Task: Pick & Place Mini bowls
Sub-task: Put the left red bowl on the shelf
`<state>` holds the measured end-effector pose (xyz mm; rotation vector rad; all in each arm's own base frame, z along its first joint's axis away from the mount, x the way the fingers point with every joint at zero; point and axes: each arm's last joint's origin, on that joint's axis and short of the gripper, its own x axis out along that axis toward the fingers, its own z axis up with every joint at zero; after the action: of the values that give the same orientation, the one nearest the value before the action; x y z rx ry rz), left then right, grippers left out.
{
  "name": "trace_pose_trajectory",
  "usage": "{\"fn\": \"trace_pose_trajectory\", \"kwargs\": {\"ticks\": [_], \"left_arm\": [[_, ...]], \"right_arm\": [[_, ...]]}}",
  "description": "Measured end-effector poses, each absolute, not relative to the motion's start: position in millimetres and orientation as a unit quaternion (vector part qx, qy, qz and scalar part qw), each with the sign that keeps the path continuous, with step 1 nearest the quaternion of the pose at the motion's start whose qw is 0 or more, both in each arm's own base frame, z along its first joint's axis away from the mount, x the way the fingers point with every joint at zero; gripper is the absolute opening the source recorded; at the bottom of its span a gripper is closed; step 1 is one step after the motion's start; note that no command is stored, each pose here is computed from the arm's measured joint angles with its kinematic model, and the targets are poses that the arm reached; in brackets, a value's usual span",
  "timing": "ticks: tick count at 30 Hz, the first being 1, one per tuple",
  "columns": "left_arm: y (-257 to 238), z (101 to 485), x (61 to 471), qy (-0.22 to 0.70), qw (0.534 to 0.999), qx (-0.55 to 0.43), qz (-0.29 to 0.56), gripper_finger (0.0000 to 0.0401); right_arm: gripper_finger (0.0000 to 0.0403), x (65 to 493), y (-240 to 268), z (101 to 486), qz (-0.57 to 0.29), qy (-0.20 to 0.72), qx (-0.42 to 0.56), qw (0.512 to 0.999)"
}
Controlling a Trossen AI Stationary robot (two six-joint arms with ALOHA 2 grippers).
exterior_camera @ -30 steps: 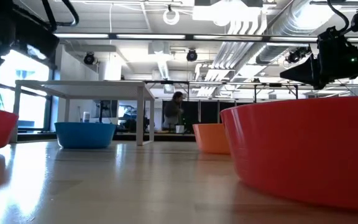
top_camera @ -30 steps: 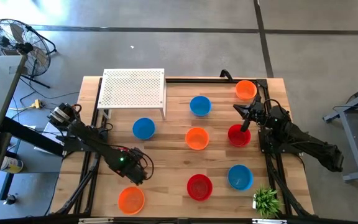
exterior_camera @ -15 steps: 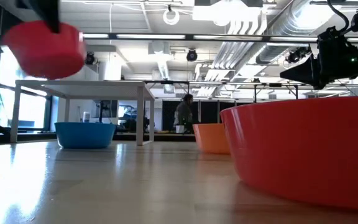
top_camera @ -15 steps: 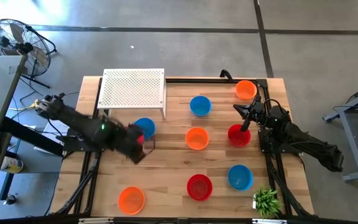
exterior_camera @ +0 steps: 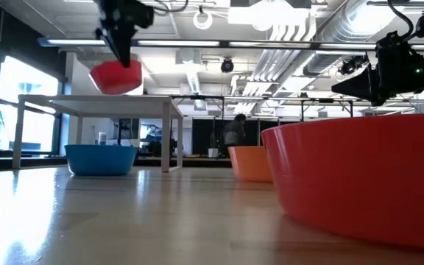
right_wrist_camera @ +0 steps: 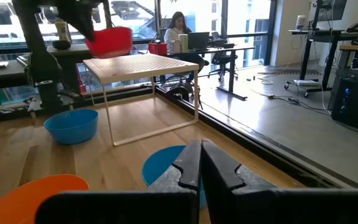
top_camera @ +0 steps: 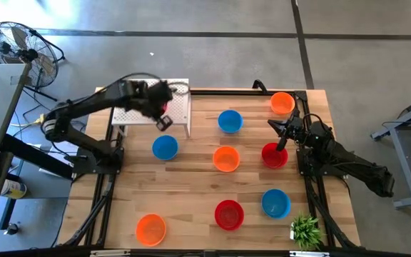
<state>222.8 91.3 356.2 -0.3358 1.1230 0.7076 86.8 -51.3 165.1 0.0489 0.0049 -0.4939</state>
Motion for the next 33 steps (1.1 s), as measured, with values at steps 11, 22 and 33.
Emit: {"fn": "trace_pose_trajectory", "kwargs": {"ticks": [11,22,33], "left_arm": [[164,337,199,0.577,0.707,-0.163,0.375,0.0],[199,336,165,0.571,0.693,-0.199,0.393,0.0],[202,335,154,0.586,0.675,-0.214,0.395,0.0005]], "right_arm": [[0.0,87,-51,165,-0.245,0.003,0.024,0.969],[0.0,87,-51,165,-0.245,0.003,0.024,0.969],[0.0,87,-51,165,-0.245,0.002,0.024,0.969]]}}
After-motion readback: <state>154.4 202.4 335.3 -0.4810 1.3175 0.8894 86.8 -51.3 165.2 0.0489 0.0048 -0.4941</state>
